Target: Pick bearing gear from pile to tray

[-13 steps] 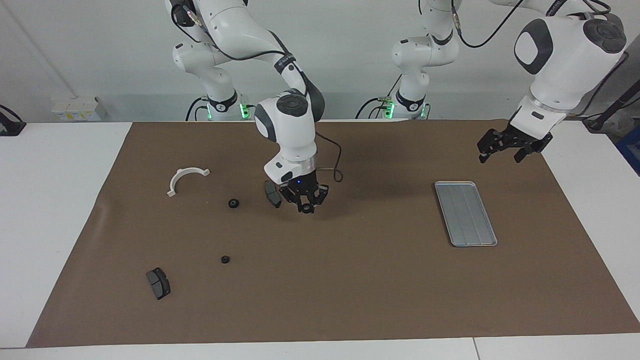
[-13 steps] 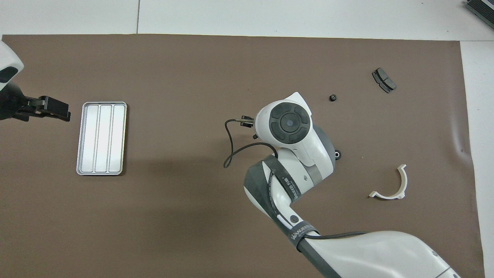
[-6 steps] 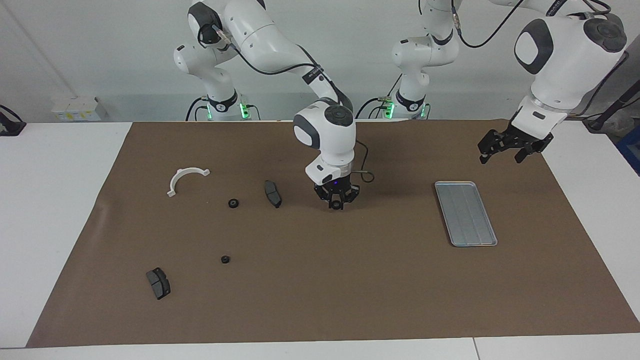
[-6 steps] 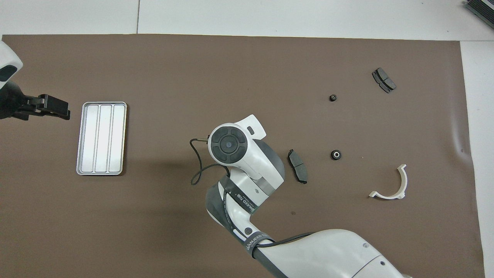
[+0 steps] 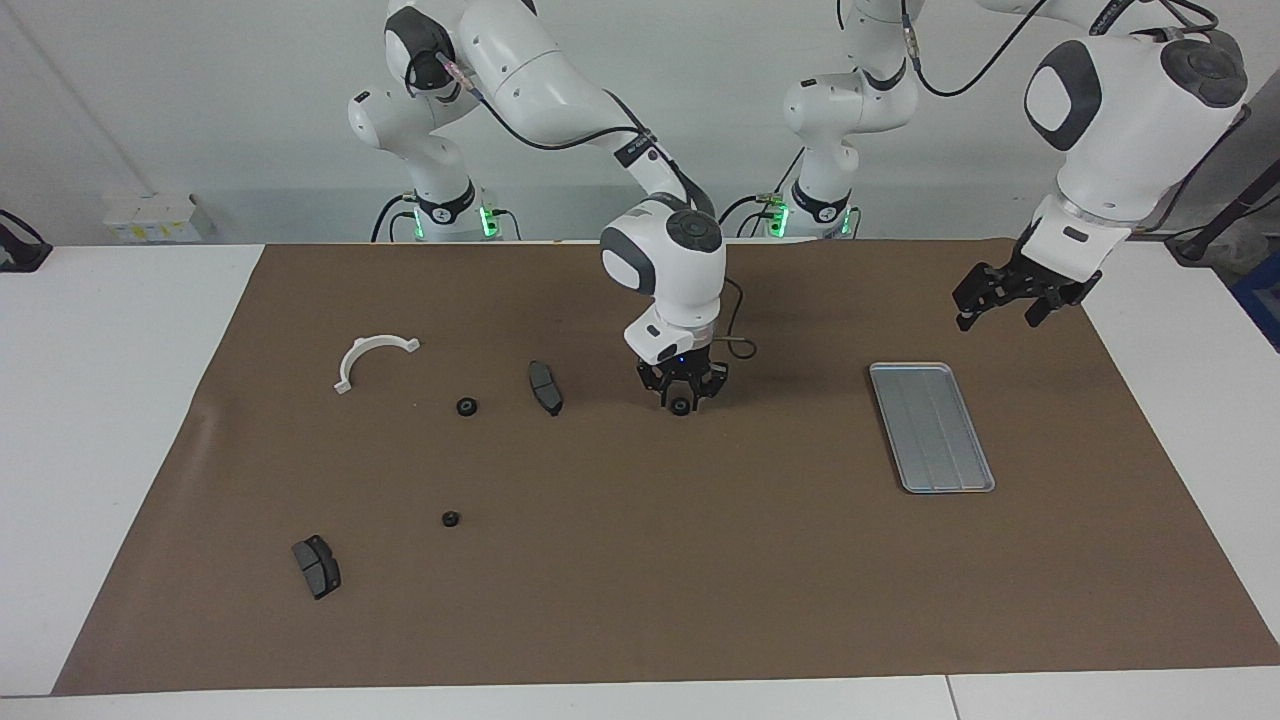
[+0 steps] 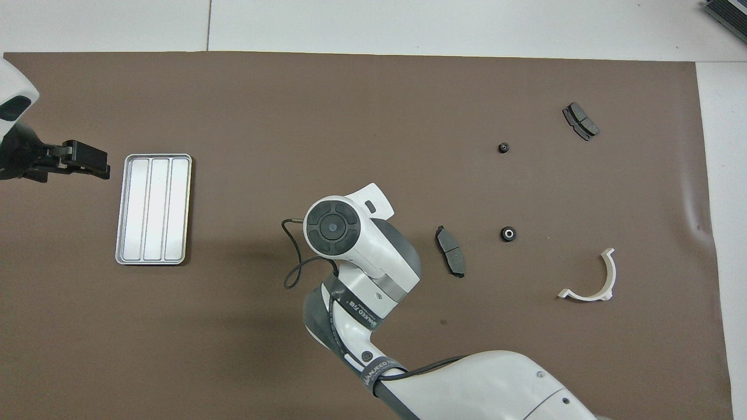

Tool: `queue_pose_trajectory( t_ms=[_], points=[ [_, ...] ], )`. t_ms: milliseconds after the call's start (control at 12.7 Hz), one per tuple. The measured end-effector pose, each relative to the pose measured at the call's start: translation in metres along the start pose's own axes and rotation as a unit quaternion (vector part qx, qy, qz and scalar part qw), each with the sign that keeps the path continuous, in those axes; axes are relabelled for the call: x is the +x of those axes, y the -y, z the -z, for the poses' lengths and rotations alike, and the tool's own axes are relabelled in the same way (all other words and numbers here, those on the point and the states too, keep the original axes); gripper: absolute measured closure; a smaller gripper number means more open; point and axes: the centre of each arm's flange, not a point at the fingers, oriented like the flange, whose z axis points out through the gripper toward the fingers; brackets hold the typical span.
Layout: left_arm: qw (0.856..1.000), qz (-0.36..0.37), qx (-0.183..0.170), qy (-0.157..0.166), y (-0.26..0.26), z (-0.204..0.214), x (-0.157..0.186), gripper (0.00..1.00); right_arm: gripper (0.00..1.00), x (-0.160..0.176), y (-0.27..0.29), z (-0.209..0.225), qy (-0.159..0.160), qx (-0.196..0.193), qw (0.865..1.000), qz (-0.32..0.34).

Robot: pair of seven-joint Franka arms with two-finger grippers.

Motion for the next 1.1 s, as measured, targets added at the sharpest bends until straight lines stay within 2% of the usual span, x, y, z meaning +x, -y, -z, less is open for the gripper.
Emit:
queue_pose_trajectory(
  t_ms=[158,236,394,551,866,1103],
  points=[
    [1.0,0.002,0.0,0.0,-0.002,-0.001,0.001,0.0,0.08,0.01,-0.007,0.002,-0.006,-0.001,1.0,-0.007],
    [1.0,0.007,-0.001,-0.002,-0.005,-0.002,0.002,0.0,0.0,0.021,-0.015,0.006,-0.01,-0.001,1.0,-0.012],
    [0.999,0.034,-0.003,-0.009,-0.035,-0.012,0.007,0.0,0.0,0.048,-0.044,0.017,-0.015,-0.001,1.0,-0.008],
    [0.999,0.05,-0.006,-0.013,-0.091,-0.033,0.014,0.0,0.0,0.07,-0.091,0.032,-0.021,0.0,1.0,0.003],
    [0.997,0.068,-0.014,-0.022,-0.174,-0.076,0.017,0.0,0.0,0.087,-0.181,0.048,-0.016,-0.012,0.999,0.031],
    [0.993,0.114,-0.026,-0.028,-0.267,-0.136,0.004,0.0,0.0,0.098,-0.236,0.044,0.002,-0.014,0.998,0.06]
  ],
)
